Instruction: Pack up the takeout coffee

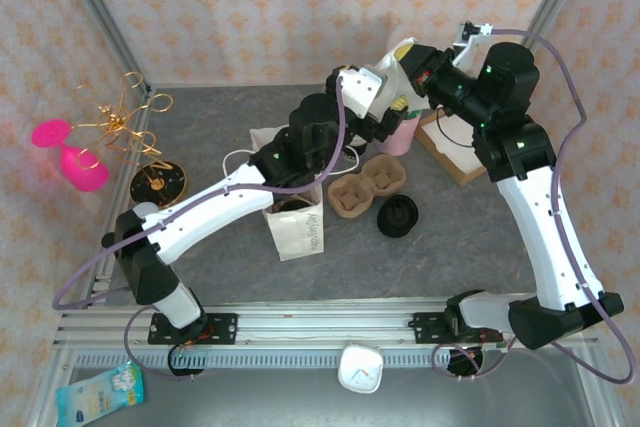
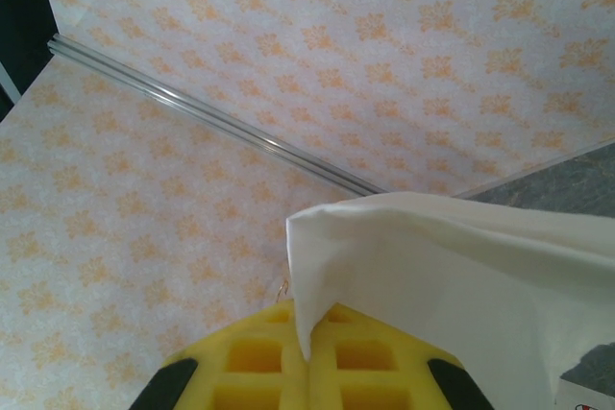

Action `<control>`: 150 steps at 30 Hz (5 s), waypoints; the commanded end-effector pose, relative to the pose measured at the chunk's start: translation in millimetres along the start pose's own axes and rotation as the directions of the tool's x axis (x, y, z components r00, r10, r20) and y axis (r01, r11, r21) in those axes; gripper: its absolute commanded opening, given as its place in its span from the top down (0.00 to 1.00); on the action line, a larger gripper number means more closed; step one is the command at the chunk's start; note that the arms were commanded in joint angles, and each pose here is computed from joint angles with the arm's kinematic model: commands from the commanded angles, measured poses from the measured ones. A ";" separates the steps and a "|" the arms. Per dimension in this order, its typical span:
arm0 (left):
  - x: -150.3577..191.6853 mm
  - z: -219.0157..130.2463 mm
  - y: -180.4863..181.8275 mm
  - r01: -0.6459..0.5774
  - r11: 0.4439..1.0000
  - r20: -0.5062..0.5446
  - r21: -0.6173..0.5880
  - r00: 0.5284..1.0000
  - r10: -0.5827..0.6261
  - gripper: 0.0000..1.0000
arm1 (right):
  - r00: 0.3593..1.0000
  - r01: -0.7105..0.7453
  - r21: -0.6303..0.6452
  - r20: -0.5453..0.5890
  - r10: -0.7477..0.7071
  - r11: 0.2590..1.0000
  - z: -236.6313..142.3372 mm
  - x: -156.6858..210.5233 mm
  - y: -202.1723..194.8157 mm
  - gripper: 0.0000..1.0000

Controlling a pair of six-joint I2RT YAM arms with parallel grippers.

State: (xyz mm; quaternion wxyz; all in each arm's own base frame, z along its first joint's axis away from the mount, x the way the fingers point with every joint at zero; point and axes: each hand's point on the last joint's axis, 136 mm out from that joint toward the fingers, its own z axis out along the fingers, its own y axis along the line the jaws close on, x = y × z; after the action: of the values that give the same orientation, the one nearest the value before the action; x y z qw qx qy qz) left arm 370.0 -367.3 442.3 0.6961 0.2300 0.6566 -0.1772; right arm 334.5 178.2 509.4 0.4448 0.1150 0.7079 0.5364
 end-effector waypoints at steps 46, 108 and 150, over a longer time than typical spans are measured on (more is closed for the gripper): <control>-60.9 -40.5 45.2 -0.154 0.988 -0.060 -0.011 0.986 0.153 1.00 | 0.829 0.545 -0.192 -0.021 -0.559 0.816 -75.6 44.1 50.4 0.30; -38.6 -131.5 7.3 -0.049 0.918 -0.021 0.394 0.998 0.062 1.00 | 0.118 0.953 -0.300 0.224 -0.967 0.047 -23.6 112.8 22.4 0.12; -27.5 -238.1 130.8 0.325 0.916 0.044 -0.236 0.945 -0.323 0.21 | 0.759 0.651 -0.100 0.098 -0.644 0.752 20.6 113.1 59.5 1.00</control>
State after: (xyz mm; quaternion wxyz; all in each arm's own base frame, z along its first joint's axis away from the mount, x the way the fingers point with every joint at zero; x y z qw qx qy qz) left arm 232.4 -155.8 495.3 0.6992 0.1180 0.6647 -0.2353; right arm 246.7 292.1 480.4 0.5942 -0.2647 0.6433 0.4039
